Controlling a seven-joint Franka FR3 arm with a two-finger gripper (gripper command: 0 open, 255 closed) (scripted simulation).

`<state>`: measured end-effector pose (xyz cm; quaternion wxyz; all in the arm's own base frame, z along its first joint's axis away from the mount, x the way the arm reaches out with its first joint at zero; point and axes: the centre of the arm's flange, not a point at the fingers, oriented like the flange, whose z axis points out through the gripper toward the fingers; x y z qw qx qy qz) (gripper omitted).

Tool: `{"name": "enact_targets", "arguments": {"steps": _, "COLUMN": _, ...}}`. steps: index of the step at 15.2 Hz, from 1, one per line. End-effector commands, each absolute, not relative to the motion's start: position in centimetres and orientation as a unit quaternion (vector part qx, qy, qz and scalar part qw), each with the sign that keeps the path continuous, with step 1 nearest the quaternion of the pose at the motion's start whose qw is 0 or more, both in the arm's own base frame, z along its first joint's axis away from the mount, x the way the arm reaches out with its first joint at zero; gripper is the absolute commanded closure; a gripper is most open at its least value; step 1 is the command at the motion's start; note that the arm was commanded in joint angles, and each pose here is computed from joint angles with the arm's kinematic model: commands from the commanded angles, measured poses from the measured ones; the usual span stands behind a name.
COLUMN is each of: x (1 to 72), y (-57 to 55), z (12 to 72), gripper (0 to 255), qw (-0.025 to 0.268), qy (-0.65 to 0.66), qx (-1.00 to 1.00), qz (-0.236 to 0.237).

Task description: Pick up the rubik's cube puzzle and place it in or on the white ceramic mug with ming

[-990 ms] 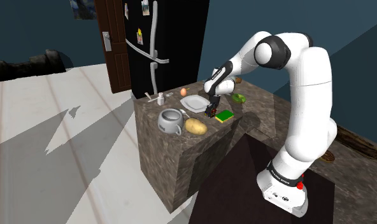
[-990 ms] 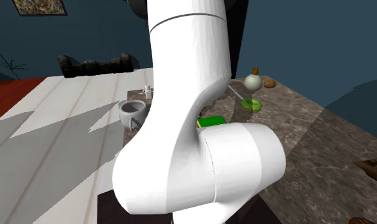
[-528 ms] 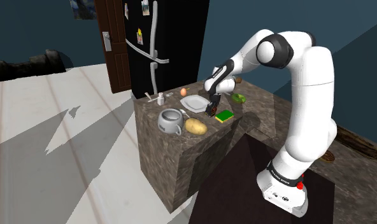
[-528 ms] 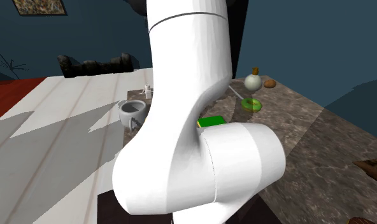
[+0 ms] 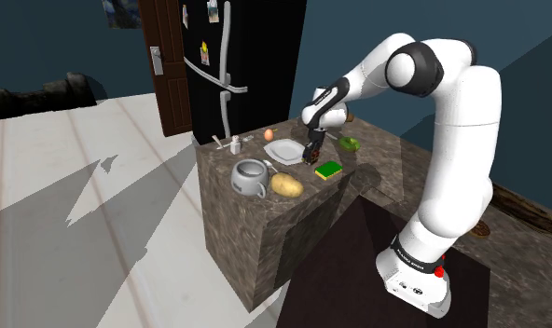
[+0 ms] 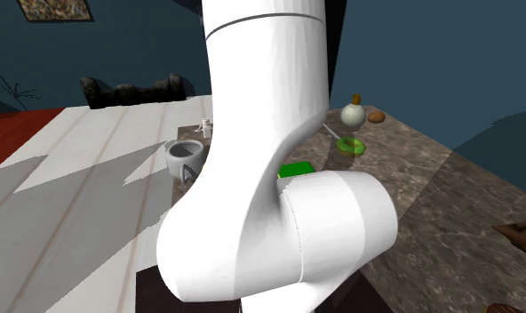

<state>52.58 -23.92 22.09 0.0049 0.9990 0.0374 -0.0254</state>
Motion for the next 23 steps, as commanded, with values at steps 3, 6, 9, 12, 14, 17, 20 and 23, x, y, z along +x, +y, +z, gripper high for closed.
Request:
{"name": "enact_targets", "arguments": {"steps": 3, "x": 52.6, "y": -24.0, "z": 24.2, "gripper": 255, "qw": 0.005, "qy": 0.037, "qx": 0.999, "qz": -0.025}}
{"name": "enact_targets", "arguments": {"steps": 6, "x": 52.6, "y": -24.0, "z": 25.8, "gripper": 255, "qw": 0.005, "qy": 0.037, "qx": 0.999, "qz": -0.025}}
{"name": "enact_targets", "arguments": {"steps": 9, "x": 52.6, "y": -24.0, "z": 27.4, "gripper": 255, "qw": 0.005, "qy": 0.037, "qx": 0.999, "qz": -0.025}}
{"name": "enact_targets", "arguments": {"steps": 12, "x": 52.6, "y": -24.0, "z": 29.0, "gripper": 255, "qw": 0.005, "qy": 0.037, "qx": 0.999, "qz": -0.025}}
{"name": "enact_targets", "arguments": {"steps": 14, "x": 52.6, "y": -24.0, "z": 30.0, "gripper": 255, "qw": 0.005, "qy": 0.037, "qx": 0.999, "qz": -0.025}}
{"name": "enact_targets", "arguments": {"steps": 17, "x": 52.6, "y": -24.0, "z": 31.6, "gripper": 255, "qw": 0.005, "qy": 0.037, "qx": 0.999, "qz": -0.025}}
{"name": "enact_targets", "arguments": {"steps": 20, "x": 52.6, "y": -24.0, "z": 33.2, "gripper": 255, "qw": 0.005, "qy": 0.037, "qx": 0.999, "qz": -0.025}}
{"name": "enact_targets", "arguments": {"steps": 23, "x": 52.9, "y": -22.7, "z": 34.0, "gripper": 255, "qw": 0.005, "qy": 0.037, "qx": 0.999, "qz": -0.025}}
